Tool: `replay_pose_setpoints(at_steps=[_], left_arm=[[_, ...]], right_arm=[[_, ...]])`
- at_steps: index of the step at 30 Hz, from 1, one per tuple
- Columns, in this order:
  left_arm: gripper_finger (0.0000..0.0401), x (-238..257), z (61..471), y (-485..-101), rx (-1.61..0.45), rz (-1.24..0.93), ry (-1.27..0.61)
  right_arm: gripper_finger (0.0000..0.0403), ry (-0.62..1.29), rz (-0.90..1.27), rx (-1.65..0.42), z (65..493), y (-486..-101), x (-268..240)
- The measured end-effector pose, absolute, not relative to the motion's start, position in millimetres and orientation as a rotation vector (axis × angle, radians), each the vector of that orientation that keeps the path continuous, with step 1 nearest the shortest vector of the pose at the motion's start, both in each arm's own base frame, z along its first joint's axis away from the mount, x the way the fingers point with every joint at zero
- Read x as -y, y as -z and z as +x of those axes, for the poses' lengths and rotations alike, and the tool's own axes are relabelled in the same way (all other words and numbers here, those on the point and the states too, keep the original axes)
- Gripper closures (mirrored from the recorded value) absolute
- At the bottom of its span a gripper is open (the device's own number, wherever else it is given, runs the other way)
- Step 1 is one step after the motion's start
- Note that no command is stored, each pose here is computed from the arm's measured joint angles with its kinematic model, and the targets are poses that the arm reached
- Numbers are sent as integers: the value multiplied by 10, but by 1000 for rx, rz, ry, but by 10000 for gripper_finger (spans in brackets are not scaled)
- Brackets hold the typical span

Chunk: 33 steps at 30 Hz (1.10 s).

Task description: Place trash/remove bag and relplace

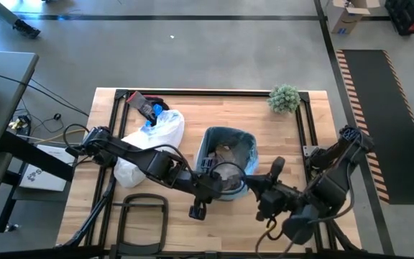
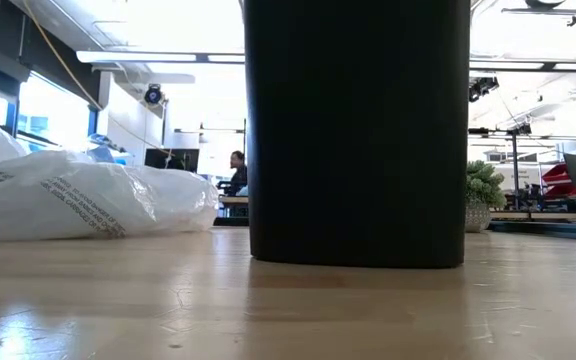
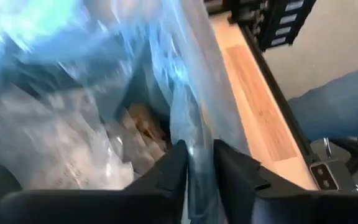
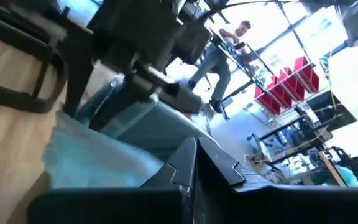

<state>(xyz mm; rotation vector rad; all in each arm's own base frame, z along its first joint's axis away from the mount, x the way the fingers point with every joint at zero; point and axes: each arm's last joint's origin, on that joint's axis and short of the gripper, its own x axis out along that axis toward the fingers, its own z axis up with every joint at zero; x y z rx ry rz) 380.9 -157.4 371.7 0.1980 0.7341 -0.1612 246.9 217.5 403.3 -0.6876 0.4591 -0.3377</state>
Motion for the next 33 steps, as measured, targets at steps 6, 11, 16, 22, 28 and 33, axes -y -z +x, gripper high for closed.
replay_pose_setpoints(at_steps=[6, 11, 16, 22, 28, 33], left_arm=[[278, 1548, 3768, -3980, -662, 237, 159], [256, 1565, 3647, -4244, -626, 240, 193], [260, 1822, 3411, -4265, -686, 335, 311], [266, 2200, 3192, -3923, -785, 441, 87], [266, 2354, 3178, -3544, -719, 571, -160], [266, 2286, 3267, -3304, -716, 575, -256]], right_arm=[[403, 298, -675, -479, 2484, -4022, -2167], [403, 303, -690, -467, 2453, -4027, -2199], [403, 328, -715, -450, 2419, -4036, -2226], [403, 322, -703, -450, 2419, -4034, -2227], [403, 329, -704, -448, 2418, -4035, -2227], [403, 328, -704, -448, 2418, -4035, -2227]])
